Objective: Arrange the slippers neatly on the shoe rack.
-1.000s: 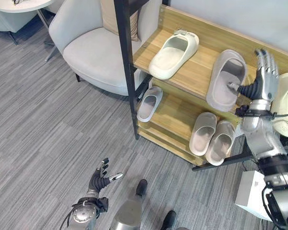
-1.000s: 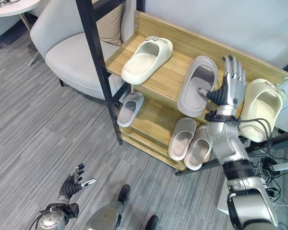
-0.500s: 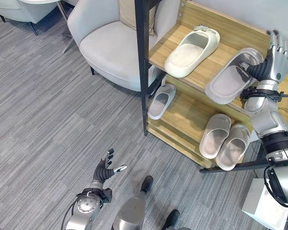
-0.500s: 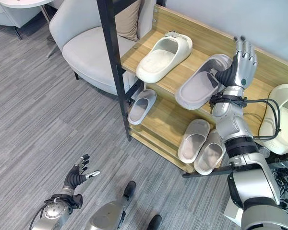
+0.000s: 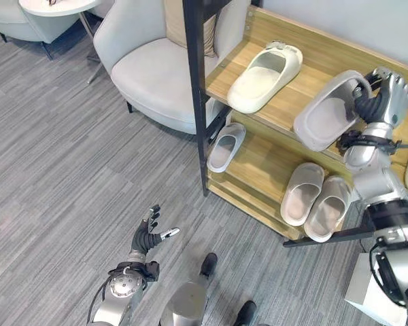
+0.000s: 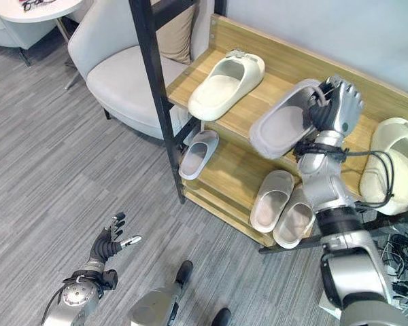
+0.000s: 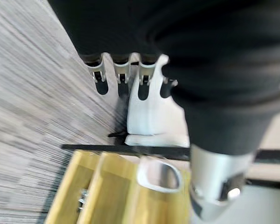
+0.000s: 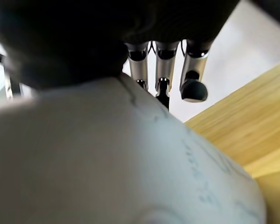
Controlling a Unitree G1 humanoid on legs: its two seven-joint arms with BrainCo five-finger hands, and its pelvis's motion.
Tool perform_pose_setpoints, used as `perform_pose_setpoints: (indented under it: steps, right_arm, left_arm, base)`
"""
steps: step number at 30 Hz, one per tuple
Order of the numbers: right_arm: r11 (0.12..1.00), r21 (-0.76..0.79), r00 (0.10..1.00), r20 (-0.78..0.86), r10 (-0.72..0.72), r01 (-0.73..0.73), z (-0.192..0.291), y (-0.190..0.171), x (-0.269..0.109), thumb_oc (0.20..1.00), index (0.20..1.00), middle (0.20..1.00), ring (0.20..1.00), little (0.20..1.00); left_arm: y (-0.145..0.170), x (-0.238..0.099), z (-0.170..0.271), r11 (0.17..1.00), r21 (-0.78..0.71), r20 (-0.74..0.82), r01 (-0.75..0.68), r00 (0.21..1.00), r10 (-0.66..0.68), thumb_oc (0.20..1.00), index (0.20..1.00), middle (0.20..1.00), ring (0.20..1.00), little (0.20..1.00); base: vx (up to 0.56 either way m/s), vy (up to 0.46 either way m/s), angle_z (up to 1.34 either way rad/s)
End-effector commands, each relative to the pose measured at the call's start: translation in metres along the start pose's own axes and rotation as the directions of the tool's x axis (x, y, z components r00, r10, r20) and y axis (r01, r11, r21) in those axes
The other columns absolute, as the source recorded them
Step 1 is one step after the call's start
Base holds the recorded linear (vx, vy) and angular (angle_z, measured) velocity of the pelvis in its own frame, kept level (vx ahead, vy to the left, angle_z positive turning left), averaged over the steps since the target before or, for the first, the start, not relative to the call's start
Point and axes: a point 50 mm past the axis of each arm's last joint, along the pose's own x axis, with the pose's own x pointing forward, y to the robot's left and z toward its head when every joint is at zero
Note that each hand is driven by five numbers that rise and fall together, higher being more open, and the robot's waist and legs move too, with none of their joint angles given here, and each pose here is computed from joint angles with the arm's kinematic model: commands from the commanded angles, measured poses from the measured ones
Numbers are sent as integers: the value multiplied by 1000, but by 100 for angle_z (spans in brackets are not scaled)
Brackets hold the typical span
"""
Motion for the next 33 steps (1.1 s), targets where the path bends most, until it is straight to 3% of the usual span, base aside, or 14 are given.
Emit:
perform_pose_setpoints:
  steps: [1, 4, 6, 8, 11, 13, 18, 19, 20, 21, 23, 25, 28, 33]
  right_arm:
    - [990, 135, 990, 124, -62, 45, 24, -10, -11, 200, 200, 200, 200, 200]
    - [848, 526, 980, 193, -51, -60, 63, -24, -50, 200, 200, 200, 200, 200]
    - [777, 623, 980, 194, -37, -94, 69, -27, -57, 200, 200, 200, 200, 200]
    - [322, 912, 964, 210, 161, -253, 87, -22, -95, 200, 200, 200, 200, 200]
    - [174, 935, 935, 266, 237, -310, 93, -20, -108, 200, 200, 200, 200, 200]
    - [-46, 934, 872, 348, 344, -355, 103, -9, -127, 200, 200, 200, 200, 200]
    - [-179, 890, 735, 449, 508, -420, 109, 17, -156, 200, 200, 200, 200, 200]
    - [-146, 882, 695, 447, 563, -448, 104, 26, -165, 200, 200, 200, 200, 200]
    - [11, 838, 651, 415, 636, -545, 90, 35, -177, 200, 200, 200, 200, 200]
    - [357, 667, 678, 308, 667, -654, 64, 39, -181, 200, 200, 200, 200, 200]
    - [734, 344, 810, 206, 549, -585, 37, 41, -165, 200, 200, 200, 200, 200]
    - [793, 300, 847, 205, 490, -531, 36, 43, -155, 200, 200, 200, 200, 200]
    - [978, 121, 954, 269, 130, -168, 46, 44, -80, 200, 200, 200, 200, 200]
    - [997, 1, 952, 298, -71, 74, 41, 25, -28, 200, 200, 200, 200, 200]
  left_arm:
    - [9, -1, 12, 999, 2, 67, -44, 997, 43, 1000, 1000, 1000, 1000, 1000]
    - [14, -4, 10, 995, 2, 55, -98, 994, 98, 1000, 1000, 1000, 1000, 1000]
    - [14, -6, 9, 994, -8, 52, -108, 993, 108, 1000, 1000, 1000, 1000, 1000]
    - [17, -13, 3, 989, -41, 10, -141, 990, 142, 1000, 1000, 1000, 1000, 1000]
    - [20, -18, -3, 986, -56, -14, -159, 987, 158, 1000, 1000, 1000, 1000, 1000]
    - [22, -22, -5, 981, -74, -19, -179, 984, 178, 1000, 1000, 1000, 1000, 1000]
    - [19, -19, -1, 979, -104, 11, -175, 984, 177, 1000, 1000, 1000, 1000, 1000]
    - [18, -17, 0, 981, -98, 22, -170, 985, 173, 1000, 1000, 1000, 1000, 1000]
    - [19, -16, 2, 982, -86, 37, -170, 984, 174, 1000, 1000, 1000, 1000, 1000]
    - [19, -16, 3, 978, -77, 50, -195, 979, 199, 1000, 1000, 1000, 1000, 1000]
    - [17, -13, 18, 970, -77, 123, -232, 963, 241, 1000, 1000, 1000, 1000, 1000]
    - [15, -9, 27, 969, -82, 163, -232, 956, 243, 1000, 1000, 1000, 1000, 1000]
    - [0, 8, 66, 978, -108, 340, -179, 918, 206, 1000, 1000, 1000, 1000, 1000]
    - [-13, 14, 86, 990, -101, 428, -102, 894, 136, 1000, 1000, 1000, 1000, 1000]
  base:
    - [-16, -18, -5]
    - [-35, -19, -9]
    - [-21, -17, -20]
    - [-44, -35, -16]
    - [-32, -16, -3]
    - [-41, -15, 8]
    - [-34, 0, 15]
    - [-43, 29, 39]
    - [-49, 56, 42]
    - [-65, 62, 39]
    - [-201, 48, 25]
    - [-298, 12, 15]
    - [-384, 48, 19]
    - [-28, 37, 24]
